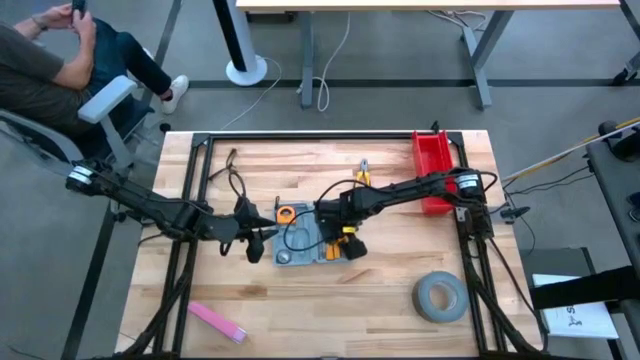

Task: Prefit tool cases
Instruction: Remove the yellow hex key set from the gray pre-fit tool case

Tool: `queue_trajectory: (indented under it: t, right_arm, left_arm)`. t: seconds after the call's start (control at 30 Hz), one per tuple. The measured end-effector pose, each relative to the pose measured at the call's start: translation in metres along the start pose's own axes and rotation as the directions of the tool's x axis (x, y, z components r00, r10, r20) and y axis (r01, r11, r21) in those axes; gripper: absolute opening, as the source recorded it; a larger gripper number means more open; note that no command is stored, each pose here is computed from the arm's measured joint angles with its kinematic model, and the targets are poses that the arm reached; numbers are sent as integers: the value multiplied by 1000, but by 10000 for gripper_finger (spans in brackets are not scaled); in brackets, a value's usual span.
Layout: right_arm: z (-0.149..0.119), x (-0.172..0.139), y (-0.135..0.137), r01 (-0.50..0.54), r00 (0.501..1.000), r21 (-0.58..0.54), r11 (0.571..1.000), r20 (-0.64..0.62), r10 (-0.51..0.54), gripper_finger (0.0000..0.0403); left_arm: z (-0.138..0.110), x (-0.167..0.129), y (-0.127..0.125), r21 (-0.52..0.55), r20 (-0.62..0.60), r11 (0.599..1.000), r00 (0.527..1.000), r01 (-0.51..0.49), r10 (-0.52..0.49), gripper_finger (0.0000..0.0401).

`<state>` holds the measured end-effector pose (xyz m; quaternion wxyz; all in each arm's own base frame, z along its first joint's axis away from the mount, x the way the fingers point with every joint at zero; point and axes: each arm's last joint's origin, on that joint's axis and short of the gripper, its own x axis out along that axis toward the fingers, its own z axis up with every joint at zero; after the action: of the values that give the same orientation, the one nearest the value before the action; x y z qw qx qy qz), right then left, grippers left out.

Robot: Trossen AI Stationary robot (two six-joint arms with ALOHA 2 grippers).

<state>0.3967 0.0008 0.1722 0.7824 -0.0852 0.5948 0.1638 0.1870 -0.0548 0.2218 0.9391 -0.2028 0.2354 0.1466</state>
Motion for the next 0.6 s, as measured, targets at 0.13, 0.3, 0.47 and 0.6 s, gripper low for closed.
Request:
queue_trajectory:
  t: [0.13,0.3,0.47,0.6]
  right_arm:
    - [-2,3,0,5,1000,9,1000,-3,-5,312]
    - [-3,4,-4,14,1000,14,1000,9,-15,312]
    - [-5,6,-6,12,1000,19,1000,19,-13,311]
    - [-5,6,-6,14,1000,18,1000,19,-14,300]
  left_arm:
    - [0,0,0,0,0,1000,1000,1,-1,137]
    - [0,0,0,0,0,1000,1000,1,-1,137]
    - [0,0,0,-1,-6,1000,1000,9,-9,137]
    - [0,0,0,-1,-7,1000,1000,10,-10,137]
